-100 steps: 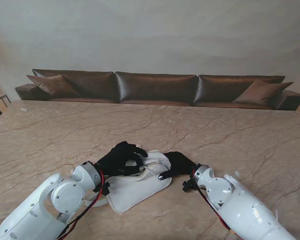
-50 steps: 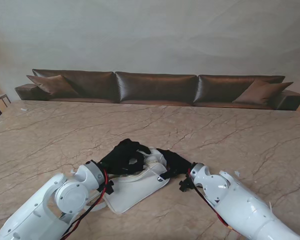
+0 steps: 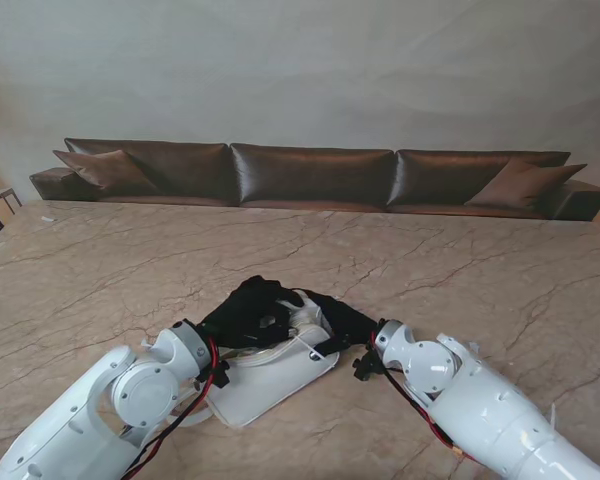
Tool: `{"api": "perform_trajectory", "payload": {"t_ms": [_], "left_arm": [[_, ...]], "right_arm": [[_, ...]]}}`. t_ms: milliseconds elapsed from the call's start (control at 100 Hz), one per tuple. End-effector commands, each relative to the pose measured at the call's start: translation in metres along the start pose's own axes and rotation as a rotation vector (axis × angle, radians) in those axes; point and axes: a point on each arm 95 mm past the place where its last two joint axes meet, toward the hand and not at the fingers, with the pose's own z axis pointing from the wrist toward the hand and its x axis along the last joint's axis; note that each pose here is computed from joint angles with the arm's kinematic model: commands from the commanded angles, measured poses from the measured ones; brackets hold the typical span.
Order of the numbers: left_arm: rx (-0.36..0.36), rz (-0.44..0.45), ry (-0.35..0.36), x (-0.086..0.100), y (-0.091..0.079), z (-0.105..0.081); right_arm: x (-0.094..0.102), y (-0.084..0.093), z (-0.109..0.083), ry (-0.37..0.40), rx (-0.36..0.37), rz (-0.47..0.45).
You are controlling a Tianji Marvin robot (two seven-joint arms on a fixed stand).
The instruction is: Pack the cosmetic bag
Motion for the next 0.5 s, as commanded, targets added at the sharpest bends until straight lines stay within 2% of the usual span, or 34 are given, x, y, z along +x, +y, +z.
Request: {"api": "perform_trajectory", "payload": {"t_ms": [0, 170, 330, 490], "left_arm": [[-0.009, -0.009, 0.002, 0.001, 0.006, 0.000], [-0.010, -0.008, 0.003, 0.001, 0.008, 0.000], [-0.009, 0.013, -0.004, -0.001, 0.006, -0.002], [-0.011, 0.054, -0.037, -0.006, -0.001, -0.006]], "right_arm": [[0.012, -0.008, 0.012, 0.045, -0.012, 0.001], [0.014, -0.016, 0.023, 0.083, -0.071, 0.007], [0.015, -0.023, 0.033, 0.110, -0.135, 0.125], [0.016, -0.019, 0.037, 0.112, -0.193, 0.244]]}}
